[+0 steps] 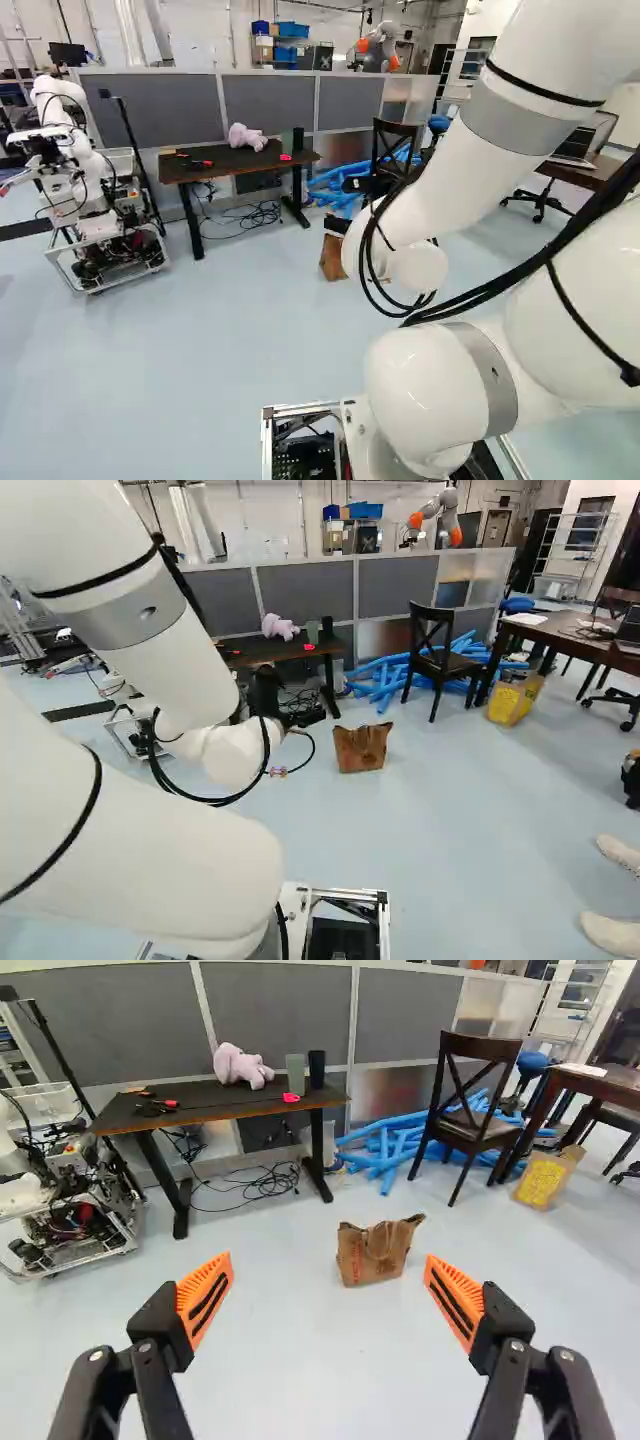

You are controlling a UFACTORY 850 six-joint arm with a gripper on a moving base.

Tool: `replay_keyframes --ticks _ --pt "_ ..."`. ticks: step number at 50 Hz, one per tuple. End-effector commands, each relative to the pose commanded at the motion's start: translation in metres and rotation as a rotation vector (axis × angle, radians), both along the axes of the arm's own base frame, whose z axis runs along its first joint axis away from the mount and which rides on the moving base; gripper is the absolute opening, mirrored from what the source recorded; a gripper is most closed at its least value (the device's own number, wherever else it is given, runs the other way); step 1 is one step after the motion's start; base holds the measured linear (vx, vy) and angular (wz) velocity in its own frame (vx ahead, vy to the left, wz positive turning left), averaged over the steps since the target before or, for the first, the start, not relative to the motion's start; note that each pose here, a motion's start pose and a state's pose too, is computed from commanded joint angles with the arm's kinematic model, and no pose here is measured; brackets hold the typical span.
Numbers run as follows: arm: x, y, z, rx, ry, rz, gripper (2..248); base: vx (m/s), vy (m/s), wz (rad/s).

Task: Pick up the bag on the ground and place it on the table

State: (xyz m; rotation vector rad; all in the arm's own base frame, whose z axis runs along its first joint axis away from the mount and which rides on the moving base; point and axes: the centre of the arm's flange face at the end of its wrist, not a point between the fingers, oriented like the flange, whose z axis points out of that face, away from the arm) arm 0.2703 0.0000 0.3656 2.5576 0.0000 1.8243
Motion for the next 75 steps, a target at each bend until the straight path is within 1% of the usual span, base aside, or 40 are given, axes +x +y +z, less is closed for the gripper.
replay_keyframes --ticks 23,64,75 --pt "0.0 0.0 0.0 0.0 0.0 0.0 247 0.147 -0.132 0.0" --pt "0.0 0.0 0.0 0.0 0.0 0.0 247 0.15 -0.105 0.004" --pt "0.0 0.0 0.0 0.0 0.0 0.0 247 0.155 -0.083 0.12"
